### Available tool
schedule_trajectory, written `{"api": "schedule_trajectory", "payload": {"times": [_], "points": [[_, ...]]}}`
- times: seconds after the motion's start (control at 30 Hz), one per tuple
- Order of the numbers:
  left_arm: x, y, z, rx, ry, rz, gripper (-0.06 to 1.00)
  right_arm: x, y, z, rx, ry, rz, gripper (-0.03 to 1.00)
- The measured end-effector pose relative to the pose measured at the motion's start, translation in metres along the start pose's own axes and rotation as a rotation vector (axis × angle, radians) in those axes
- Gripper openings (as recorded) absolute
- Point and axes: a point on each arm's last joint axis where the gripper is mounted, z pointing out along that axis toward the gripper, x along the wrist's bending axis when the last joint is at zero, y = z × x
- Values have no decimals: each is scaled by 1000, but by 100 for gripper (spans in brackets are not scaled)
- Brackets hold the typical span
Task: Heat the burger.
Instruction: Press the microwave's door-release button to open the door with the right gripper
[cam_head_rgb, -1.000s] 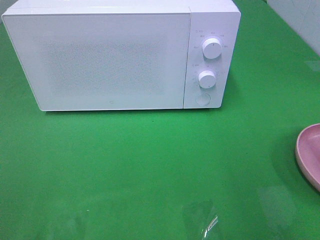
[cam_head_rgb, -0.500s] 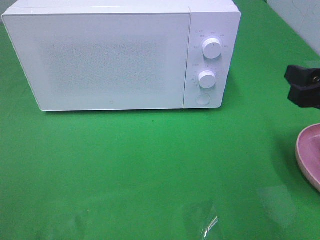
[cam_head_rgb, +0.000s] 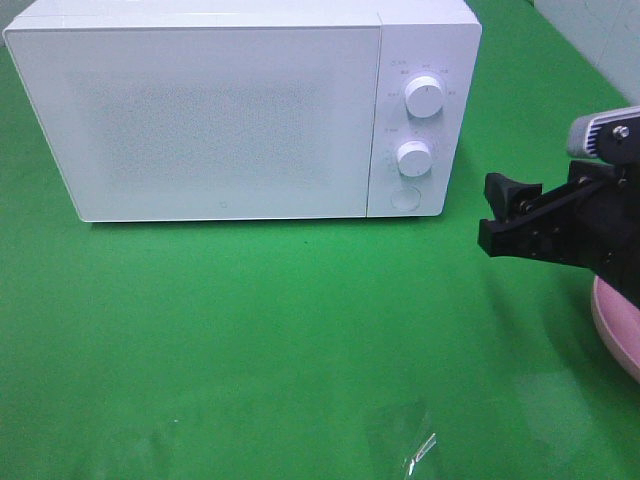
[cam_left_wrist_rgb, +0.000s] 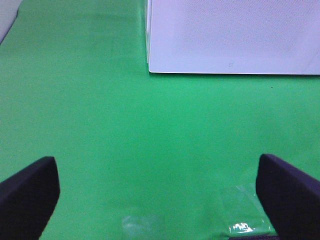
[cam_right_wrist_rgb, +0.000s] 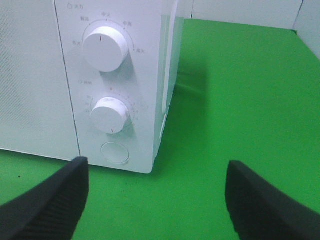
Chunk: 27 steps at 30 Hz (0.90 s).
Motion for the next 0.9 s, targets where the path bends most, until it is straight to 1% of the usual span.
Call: {"api": "schedule_trajectory", "payload": {"times": [0.03,0.1,0.13,0.17,0.33,0.37,0.4,0.47,0.7,0.73,0.77,0.8,0.83,0.87,0.9], "points": [[0,0,0,0,0,0,99,0,0,0,0,0,0,73],[0,0,0,0,0,0,99,10,-9,1,2,-27,-8,73],[0,0,0,0,0,0,99,10,-9,1,2,-27,-8,73],[0,0,0,0,0,0,99,16,-13,2,9,-36,-5,73],[0,0,0,0,0,0,99,27,-17,5,15,-26,-9,73],[0,0,0,0,0,0,99,34,-18,9,19,-19,-9,73],[0,0,0,0,0,0,99,34,-18,9,19,-19,-9,73],[0,0,0,0,0,0,99,43,-22,16,32,-13,-14,73],[0,0,0,0,0,0,99,49,-24,22,42,-14,1,73],[0,0,0,0,0,0,99,49,-25,23,43,-16,40,72],[0,0,0,0,0,0,99,49,-25,23,45,-18,114,70],[0,0,0,0,0,0,99,49,-25,23,45,-18,114,70],[0,0,0,0,0,0,99,49,-26,23,46,-23,212,66],[0,0,0,0,0,0,99,49,-26,23,46,-23,212,66],[0,0,0,0,0,0,99,48,-26,23,45,-26,320,61]]}}
